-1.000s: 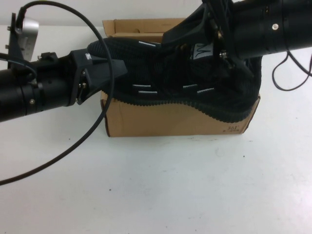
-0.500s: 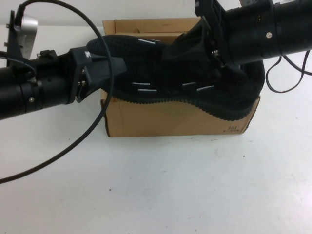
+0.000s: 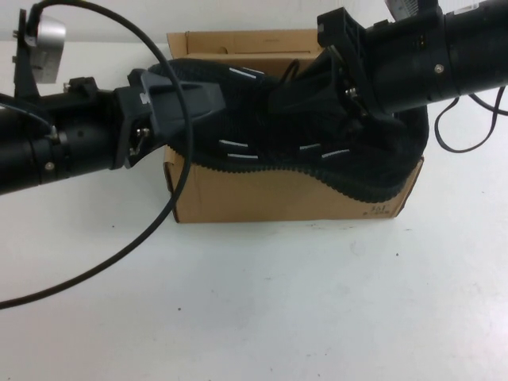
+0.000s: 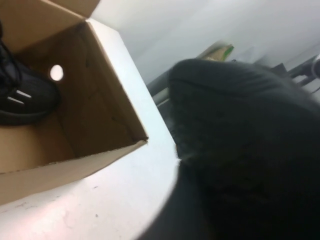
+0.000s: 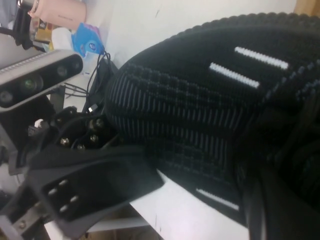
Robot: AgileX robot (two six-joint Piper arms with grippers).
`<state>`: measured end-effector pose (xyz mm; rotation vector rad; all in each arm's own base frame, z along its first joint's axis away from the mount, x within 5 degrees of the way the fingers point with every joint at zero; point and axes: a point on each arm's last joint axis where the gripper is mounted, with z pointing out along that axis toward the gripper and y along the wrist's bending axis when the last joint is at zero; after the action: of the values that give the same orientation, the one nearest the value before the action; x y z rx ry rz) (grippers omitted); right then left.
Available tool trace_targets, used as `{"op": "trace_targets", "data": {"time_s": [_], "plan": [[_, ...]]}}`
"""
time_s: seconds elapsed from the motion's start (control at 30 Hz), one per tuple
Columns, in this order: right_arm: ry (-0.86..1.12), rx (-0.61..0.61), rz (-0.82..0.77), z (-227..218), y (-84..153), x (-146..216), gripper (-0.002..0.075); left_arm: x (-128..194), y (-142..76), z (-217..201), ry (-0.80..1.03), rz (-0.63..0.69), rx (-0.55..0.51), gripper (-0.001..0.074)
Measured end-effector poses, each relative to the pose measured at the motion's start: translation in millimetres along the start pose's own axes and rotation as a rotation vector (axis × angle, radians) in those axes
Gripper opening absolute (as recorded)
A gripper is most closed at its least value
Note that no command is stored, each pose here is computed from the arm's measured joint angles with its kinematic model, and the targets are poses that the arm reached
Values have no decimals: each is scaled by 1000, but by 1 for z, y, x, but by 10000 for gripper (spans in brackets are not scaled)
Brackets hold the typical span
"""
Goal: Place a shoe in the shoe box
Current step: Place the shoe in the shoe box
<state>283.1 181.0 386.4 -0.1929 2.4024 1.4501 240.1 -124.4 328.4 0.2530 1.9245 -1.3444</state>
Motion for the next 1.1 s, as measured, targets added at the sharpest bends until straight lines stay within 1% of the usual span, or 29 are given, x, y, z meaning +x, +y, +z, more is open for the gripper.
{"op": "trace_targets", "data": {"time_s": [0.07,0.1,0.2,0.3,0.5,0.73,0.8,0.83,0.87,0.93,0.97,1.0,1.03,1.1], "plan": [[5,0,0,1,-1,0,1,0,-1,0,3,-1,10,591],[7,0,-2,1,-1,0,1,0,-1,0,4,1,13,620],[19,1,0,-1,-2,0,1,-1,-2,0,2,2,13,657],[29,-1,11,-7,-6,-1,1,-1,-2,0,3,11,15,664],[-3,20,12,-26,-18,-10,-1,-3,-1,0,-15,103,-3,664],[-93,51,0,-58,-25,-18,-1,-9,6,-6,-47,132,-38,664],[-107,58,6,-62,-28,-20,-1,-11,9,-8,-61,136,-54,648],[-114,63,6,-63,-29,-21,-1,-12,11,-9,-60,147,-66,625],[-122,65,-1,-63,-30,-21,-1,-12,13,-10,-54,164,-83,573],[-137,70,-8,-64,-31,-23,-1,-10,16,-11,-15,215,-118,382],[-140,70,-11,-64,-31,-23,-1,-8,18,-12,20,261,-140,258],[-141,70,-9,-63,-32,-24,-1,-7,19,-12,60,319,-159,171],[-141,71,-14,-63,-32,-25,-1,-7,19,-13,101,373,-175,112],[-140,73,-38,-60,-35,-32,-1,-6,19,-15,182,472,-200,50]]}}
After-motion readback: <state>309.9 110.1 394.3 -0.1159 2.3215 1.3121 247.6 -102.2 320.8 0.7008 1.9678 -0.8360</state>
